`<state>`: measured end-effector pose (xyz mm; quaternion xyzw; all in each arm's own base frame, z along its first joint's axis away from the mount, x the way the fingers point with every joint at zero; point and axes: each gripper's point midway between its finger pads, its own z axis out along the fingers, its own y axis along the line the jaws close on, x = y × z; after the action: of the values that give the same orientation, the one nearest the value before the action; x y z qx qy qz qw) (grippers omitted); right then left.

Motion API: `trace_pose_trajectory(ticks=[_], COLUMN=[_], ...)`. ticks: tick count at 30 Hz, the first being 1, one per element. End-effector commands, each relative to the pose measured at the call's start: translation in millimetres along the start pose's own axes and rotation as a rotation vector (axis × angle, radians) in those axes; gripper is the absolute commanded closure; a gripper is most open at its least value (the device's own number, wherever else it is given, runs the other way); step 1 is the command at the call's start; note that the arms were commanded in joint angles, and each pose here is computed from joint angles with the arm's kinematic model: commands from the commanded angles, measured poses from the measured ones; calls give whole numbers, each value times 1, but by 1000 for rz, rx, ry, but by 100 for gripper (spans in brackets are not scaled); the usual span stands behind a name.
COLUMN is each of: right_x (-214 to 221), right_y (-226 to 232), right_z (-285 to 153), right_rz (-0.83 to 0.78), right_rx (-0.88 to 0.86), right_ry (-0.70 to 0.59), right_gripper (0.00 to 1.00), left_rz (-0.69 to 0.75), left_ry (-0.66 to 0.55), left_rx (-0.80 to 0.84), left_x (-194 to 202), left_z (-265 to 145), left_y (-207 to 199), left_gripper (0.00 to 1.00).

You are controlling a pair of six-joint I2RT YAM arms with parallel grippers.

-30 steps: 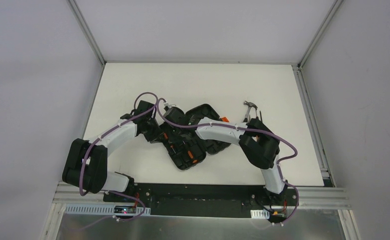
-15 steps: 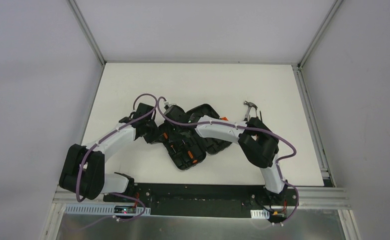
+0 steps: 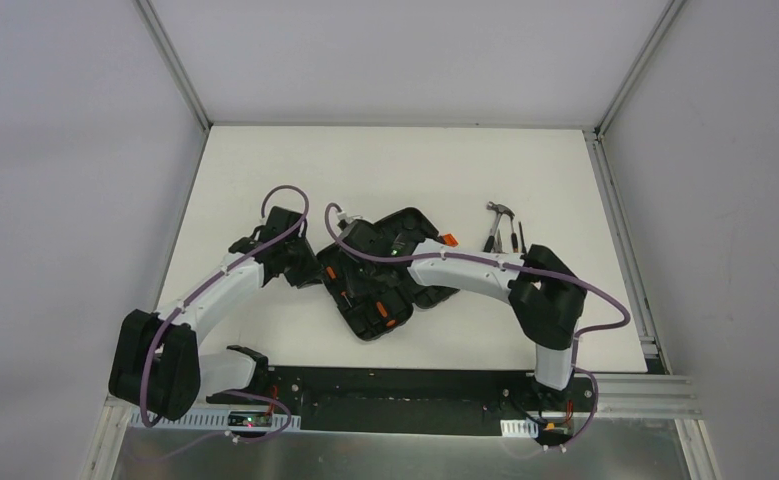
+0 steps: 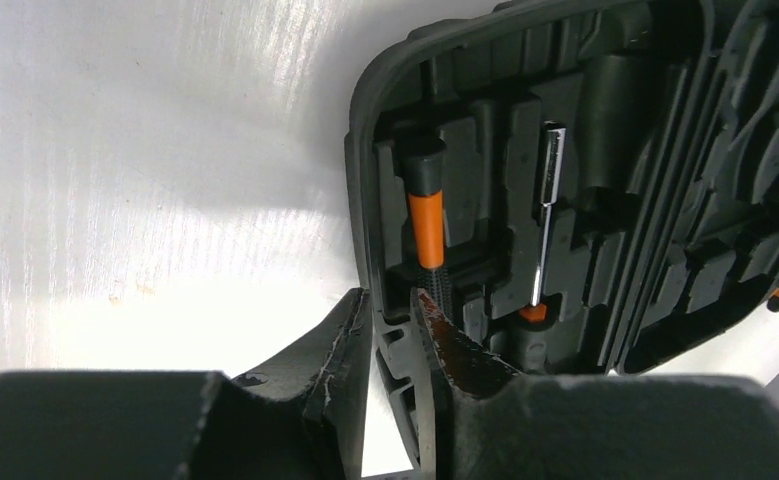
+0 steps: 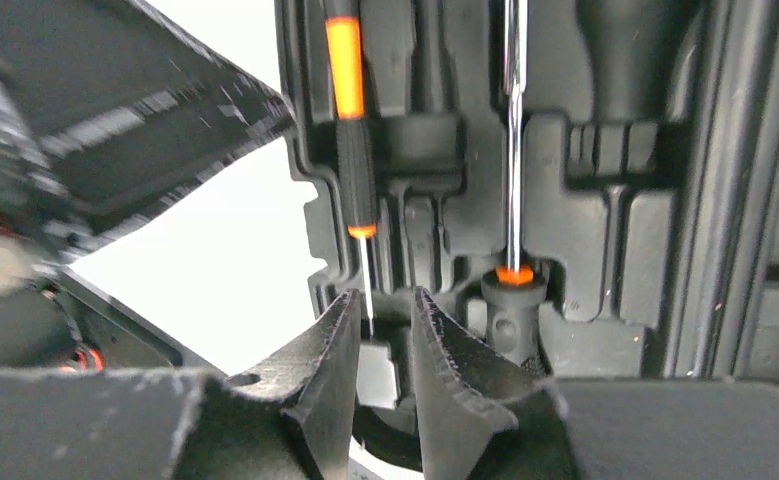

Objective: Pack the tool kit
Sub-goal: Adjust the screwdriver in the toolbox.

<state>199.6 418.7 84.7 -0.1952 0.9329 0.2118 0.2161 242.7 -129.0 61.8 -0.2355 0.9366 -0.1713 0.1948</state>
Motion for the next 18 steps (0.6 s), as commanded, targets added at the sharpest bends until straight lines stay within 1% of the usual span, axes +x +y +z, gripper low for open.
trace_pose_trajectory(ticks=[1,3,6,18], right_x=[31,38,44,46], right_y=[-6,-7,-5,1], right_z=[-9,-6,-3,4], right_rz=[-8,-5,-6,-20], right_rx=[33,35,32,24], right_ry=[66,85,96,118], right_gripper=[72,72,72,75], left_rz=[20,20,22,21], left_ry=[-55,-52,-58,-98], left_rx=[7,-1,-8,-21], left_x=[-9,-8,-9,-17], left_z=[-12,-11,-12,-21], left_y=[-5,-3,-1,4], left_gripper=[77,75,75,75])
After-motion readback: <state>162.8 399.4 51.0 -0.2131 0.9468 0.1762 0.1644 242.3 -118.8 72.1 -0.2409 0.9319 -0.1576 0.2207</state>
